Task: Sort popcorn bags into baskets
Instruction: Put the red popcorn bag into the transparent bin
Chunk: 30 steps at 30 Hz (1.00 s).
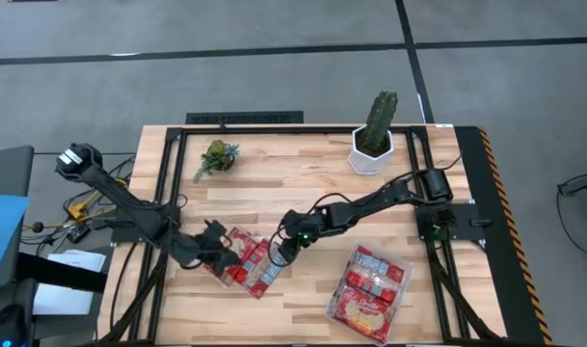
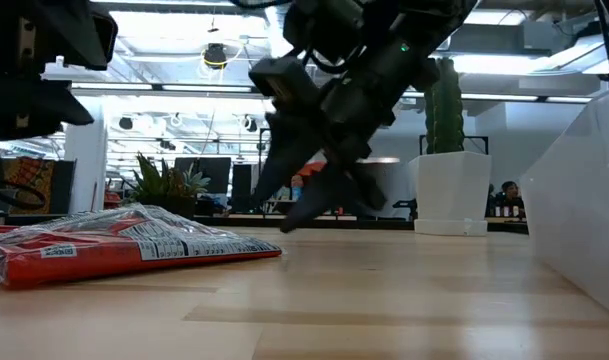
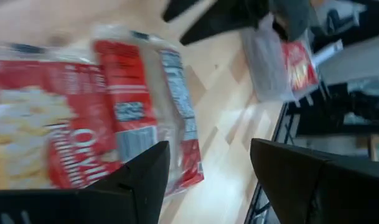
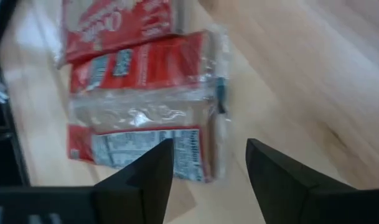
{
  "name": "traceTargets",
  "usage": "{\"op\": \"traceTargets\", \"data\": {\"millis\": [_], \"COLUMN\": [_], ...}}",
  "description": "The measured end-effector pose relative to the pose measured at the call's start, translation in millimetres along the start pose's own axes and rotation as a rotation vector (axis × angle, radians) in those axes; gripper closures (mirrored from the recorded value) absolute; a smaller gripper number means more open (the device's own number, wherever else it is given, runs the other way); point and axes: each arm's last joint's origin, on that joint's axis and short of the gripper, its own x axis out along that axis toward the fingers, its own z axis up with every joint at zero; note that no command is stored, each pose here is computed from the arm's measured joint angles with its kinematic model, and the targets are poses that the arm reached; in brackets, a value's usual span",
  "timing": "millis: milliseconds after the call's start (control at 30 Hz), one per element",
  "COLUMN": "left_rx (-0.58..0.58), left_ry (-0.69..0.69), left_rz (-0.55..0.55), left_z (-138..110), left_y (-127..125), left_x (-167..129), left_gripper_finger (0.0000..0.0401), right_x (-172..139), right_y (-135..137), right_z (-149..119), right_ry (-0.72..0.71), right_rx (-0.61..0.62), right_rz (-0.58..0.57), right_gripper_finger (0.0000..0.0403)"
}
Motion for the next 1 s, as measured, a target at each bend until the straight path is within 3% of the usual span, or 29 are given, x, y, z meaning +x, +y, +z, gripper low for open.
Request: {"op": "traceTargets", "data": {"millis": [333, 600, 800, 1000], "left_rx": [0.131, 0.15, 0.159, 0.178], "left_ry": [0.074, 0.274, 0.292, 0.293], "left_rz": [-0.116, 0.027, 0.06, 0.086], "left_z": [-29, -57, -68, -65], "left_y": [-3, 14, 14, 16], "left_x": [51, 93, 115, 118], "left_gripper_finger": [0.0189, 0.0189, 0.0189, 0.0189], "right_x": [-1, -1, 0, 0], "right_y": [-1, -2, -2, -1], "right_z": [-1, -1, -3, -3], "right_ry": [-0.019, -0.028, -0.026, -0.022], "right_rx": [-0.051, -0.075, -0.083, -0.129], "right_rz": [-0.041, -0.066, -0.076, -0.06], "right_gripper_finger": [0.0197, 0.0198, 0.0199, 0.0193]}}
